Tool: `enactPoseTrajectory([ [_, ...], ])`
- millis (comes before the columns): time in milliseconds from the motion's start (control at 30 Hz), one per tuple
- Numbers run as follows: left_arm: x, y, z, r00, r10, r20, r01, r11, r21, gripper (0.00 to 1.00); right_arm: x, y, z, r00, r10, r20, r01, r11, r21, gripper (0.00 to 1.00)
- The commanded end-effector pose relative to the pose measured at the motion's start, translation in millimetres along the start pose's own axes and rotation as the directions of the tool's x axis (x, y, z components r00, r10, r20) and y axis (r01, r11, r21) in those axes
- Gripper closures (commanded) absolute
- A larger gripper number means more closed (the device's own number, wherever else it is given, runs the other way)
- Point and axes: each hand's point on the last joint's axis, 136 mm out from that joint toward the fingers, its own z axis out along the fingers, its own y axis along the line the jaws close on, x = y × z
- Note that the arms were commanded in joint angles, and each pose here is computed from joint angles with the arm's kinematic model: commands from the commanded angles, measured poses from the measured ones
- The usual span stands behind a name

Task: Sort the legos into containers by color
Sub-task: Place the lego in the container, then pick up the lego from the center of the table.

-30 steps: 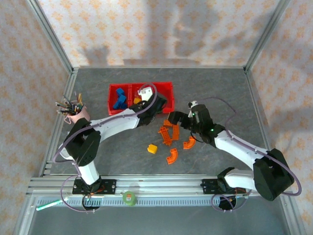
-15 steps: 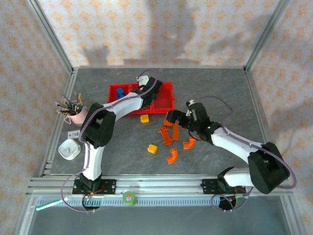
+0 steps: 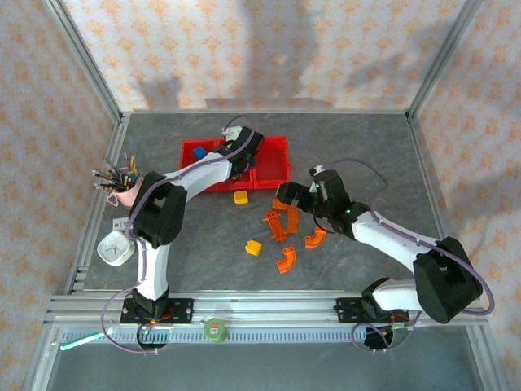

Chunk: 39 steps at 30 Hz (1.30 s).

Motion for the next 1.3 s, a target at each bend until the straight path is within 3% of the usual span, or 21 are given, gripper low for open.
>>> enactPoseTrajectory([
  [0,-1.6,-8.7,-39.7,1.000,-0.013,0.009,0.012,0.994,0.111,0.32,-4.0,0.1,-8.8,1.000,-0.025,0.016,0.025,1.000,0.005,0.00],
  [300,61.5,-4.6,-74.4,0.998,-0.045,-0.051,0.054,0.982,0.181,0.19,18.2,-13.4,-5.8,1.000,-0.019,-0.022,0.019,1.000,-0.007,0.00],
  [500,99.3,0.4,-65.5,0.992,-0.082,-0.099,0.098,0.980,0.175,0.15,26.3,-20.4,-1.5,0.999,-0.019,-0.030,0.018,1.000,-0.009,0.00],
  [933,112.7,11.8,-34.0,0.992,-0.092,-0.082,0.094,0.995,0.030,0.17,26.5,-24.8,-2.1,0.999,-0.020,-0.028,0.021,1.000,0.014,0.00],
  [1267,115.3,10.7,-13.6,0.993,-0.092,-0.070,0.093,0.996,0.003,0.27,24.8,-23.9,1.1,0.999,-0.027,-0.031,0.027,1.000,0.016,0.00],
])
